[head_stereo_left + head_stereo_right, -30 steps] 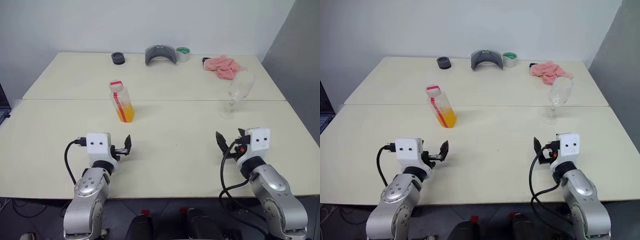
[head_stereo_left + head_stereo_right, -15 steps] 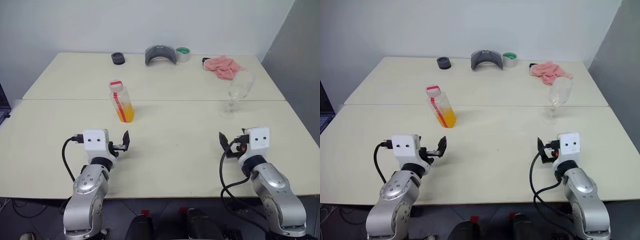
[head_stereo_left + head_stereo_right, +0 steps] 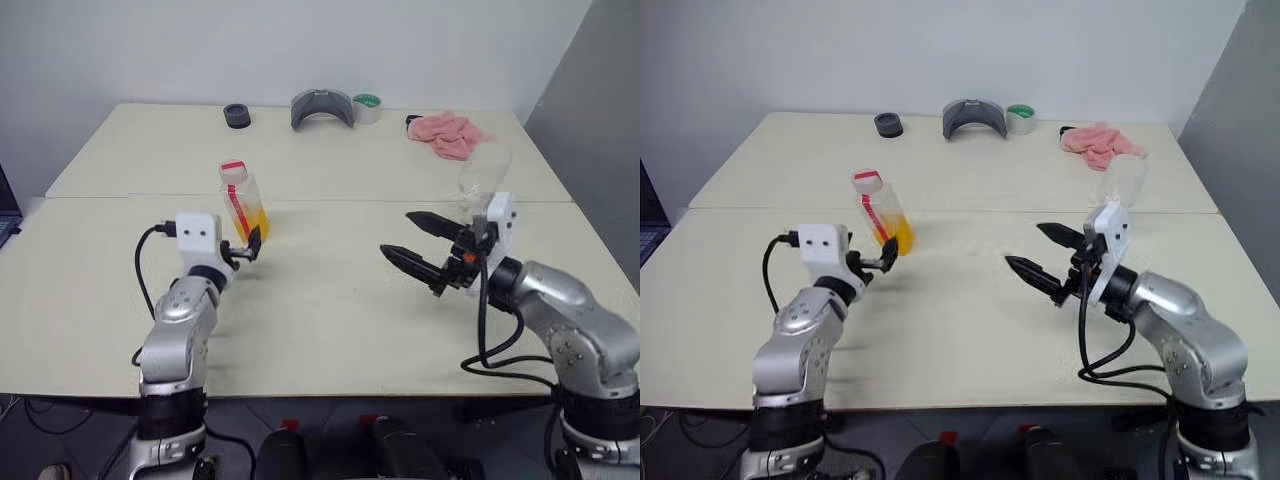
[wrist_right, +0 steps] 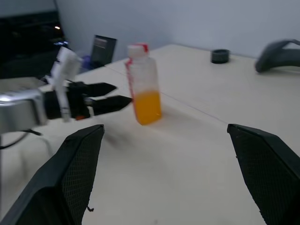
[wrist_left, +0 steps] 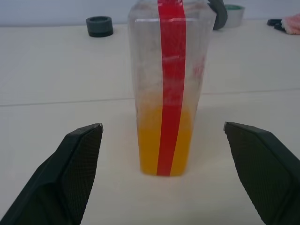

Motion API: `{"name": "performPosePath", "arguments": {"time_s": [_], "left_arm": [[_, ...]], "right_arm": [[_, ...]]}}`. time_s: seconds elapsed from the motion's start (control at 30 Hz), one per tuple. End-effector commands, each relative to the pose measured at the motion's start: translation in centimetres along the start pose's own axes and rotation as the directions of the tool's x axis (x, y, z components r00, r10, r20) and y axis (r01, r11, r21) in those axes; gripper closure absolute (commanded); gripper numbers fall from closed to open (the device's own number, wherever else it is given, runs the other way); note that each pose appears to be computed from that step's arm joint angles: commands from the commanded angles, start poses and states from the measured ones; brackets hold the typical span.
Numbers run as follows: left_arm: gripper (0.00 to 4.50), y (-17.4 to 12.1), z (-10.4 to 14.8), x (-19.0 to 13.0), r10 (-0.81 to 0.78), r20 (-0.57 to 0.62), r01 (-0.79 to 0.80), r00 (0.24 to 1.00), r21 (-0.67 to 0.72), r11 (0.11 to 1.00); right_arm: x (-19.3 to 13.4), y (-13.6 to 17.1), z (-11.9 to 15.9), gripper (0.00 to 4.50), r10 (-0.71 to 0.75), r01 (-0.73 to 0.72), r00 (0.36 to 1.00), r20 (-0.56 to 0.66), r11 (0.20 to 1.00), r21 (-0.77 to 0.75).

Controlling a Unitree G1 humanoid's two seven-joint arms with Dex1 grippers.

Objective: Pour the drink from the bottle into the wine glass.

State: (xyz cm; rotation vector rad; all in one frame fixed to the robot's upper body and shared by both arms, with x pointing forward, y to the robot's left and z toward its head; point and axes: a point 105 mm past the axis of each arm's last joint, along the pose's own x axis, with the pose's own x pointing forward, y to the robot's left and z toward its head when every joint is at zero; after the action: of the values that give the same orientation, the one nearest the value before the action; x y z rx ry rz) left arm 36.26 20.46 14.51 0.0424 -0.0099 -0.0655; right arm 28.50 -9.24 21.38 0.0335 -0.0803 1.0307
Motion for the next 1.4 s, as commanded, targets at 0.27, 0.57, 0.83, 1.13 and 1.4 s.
{"name": "performPosePath", "arguments": {"time_s": [0.27,0.57,0.83,1.13,1.4], "left_arm": [[0.02,-0.6,2.3,2.3,-0.032,0.079,0.031,0.996,0.019,0.999],[0.02,-0.7,3.4,3.9,-0.076,0.112,0.072,0.991,0.046,0.996],[0.02,-0.9,5.2,6.2,-0.091,0.157,0.083,0.983,0.06,0.995],[0.02,-1.3,5.4,7.5,-0.113,0.164,0.104,0.98,0.064,0.992],[0.02,-2.5,5.5,7.6,-0.157,0.173,0.15,0.972,0.053,0.987]], "right_arm": [[0.8,1.8,1.7,0.0,0.13,-0.131,0.991,0.031,0.991,0.023],[0.4,1.3,1.6,0.0,0.081,-0.081,0.996,0.027,0.997,0.002],[0.5,1.5,2.1,0.0,0.067,-0.067,0.997,0.041,0.998,-0.01],[0.6,1.6,2.3,0.0,0.05,-0.05,0.997,0.055,0.999,-0.017],[0.6,1.7,2.0,0.0,0.047,-0.046,0.997,0.055,0.999,-0.013]]}}
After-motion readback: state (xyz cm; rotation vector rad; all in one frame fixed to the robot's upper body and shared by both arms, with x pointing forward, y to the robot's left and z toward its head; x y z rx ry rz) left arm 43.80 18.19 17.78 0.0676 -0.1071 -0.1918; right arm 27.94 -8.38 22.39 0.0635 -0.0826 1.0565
